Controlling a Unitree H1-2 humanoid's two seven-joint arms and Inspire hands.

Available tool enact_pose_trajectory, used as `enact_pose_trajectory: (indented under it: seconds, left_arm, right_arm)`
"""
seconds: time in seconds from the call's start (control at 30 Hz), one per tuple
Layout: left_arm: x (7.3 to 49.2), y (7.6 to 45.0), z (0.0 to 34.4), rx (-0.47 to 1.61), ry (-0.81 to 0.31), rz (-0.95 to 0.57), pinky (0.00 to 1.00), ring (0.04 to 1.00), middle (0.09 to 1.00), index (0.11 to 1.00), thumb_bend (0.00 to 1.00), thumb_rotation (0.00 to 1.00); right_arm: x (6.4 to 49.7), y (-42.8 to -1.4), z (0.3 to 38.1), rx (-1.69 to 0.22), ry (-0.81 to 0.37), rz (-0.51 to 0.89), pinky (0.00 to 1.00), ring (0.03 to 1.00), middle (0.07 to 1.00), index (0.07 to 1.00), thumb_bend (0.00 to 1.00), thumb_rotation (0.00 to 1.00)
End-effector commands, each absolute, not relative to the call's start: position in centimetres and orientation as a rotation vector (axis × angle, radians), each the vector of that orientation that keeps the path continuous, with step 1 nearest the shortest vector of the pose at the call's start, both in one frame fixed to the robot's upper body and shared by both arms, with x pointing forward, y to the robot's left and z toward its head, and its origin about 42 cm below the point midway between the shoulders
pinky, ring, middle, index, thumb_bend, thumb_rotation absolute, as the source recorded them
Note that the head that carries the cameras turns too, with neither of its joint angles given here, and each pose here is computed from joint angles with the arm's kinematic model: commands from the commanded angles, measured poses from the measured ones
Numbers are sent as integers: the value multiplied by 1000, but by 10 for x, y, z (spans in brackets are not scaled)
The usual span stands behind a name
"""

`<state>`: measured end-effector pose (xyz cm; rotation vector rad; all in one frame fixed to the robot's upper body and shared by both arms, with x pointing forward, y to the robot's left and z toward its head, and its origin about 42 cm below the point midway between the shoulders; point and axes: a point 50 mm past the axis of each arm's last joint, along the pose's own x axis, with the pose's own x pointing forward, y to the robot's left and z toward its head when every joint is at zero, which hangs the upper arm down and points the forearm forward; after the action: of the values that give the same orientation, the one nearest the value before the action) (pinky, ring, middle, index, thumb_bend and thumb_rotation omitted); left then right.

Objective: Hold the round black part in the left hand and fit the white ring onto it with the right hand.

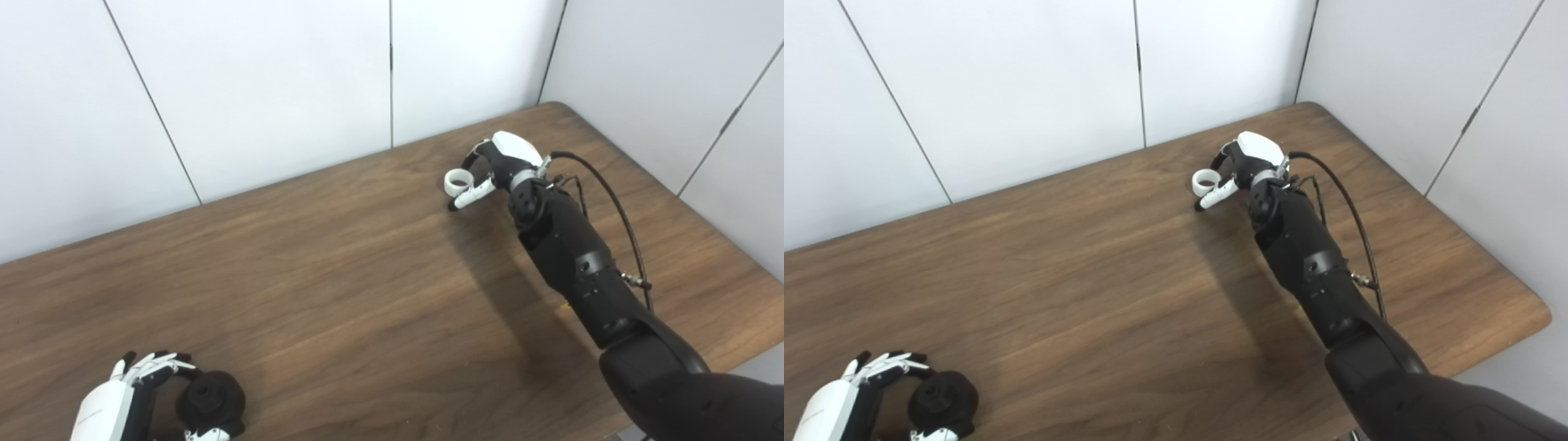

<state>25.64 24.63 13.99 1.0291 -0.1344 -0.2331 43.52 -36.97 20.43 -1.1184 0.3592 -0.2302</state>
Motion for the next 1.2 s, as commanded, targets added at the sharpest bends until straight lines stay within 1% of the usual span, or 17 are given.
enact_pose_trajectory:
  seconds: [0.0, 0.43, 0.67, 0.7, 0.73, 0.77, 0.9, 1.17]
  left_arm:
    - [255, 252, 145, 1064, -142, -225, 1000, 875, 775, 484, 523, 52]
    - [253, 251, 146, 1065, -145, -225, 1000, 876, 772, 484, 523, 52]
    - [253, 250, 145, 1061, -150, -227, 1000, 875, 774, 484, 523, 52]
    - [253, 250, 146, 1060, -150, -227, 1000, 876, 773, 484, 524, 52]
    - [253, 250, 146, 1060, -150, -227, 1000, 876, 773, 484, 524, 52]
    - [253, 250, 146, 1059, -147, -227, 1000, 877, 773, 484, 524, 52]
    - [252, 250, 146, 1061, -150, -225, 1000, 877, 773, 484, 523, 52]
    - [252, 250, 146, 1068, -152, -223, 1000, 874, 773, 484, 524, 53]
  right_arm:
    - [444, -370, 230, -1131, 307, -272, 1000, 1000, 940, 674, 838, 285]
    - [443, -365, 229, -1128, 291, -258, 1000, 1000, 919, 641, 808, 254]
    - [443, -362, 227, -1118, 261, -260, 1000, 994, 900, 587, 793, 212]
    - [443, -362, 226, -1115, 254, -262, 1000, 993, 897, 539, 662, 179]
    - [442, -362, 226, -1114, 250, -263, 1000, 991, 894, 514, 594, 161]
    - [442, -362, 225, -1109, 239, -268, 1000, 990, 892, 499, 552, 150]
    - [439, -363, 225, -1096, 221, -281, 1000, 974, 859, 486, 523, 132]
    - [436, -366, 221, -1097, 229, -276, 1000, 978, 853, 486, 520, 129]
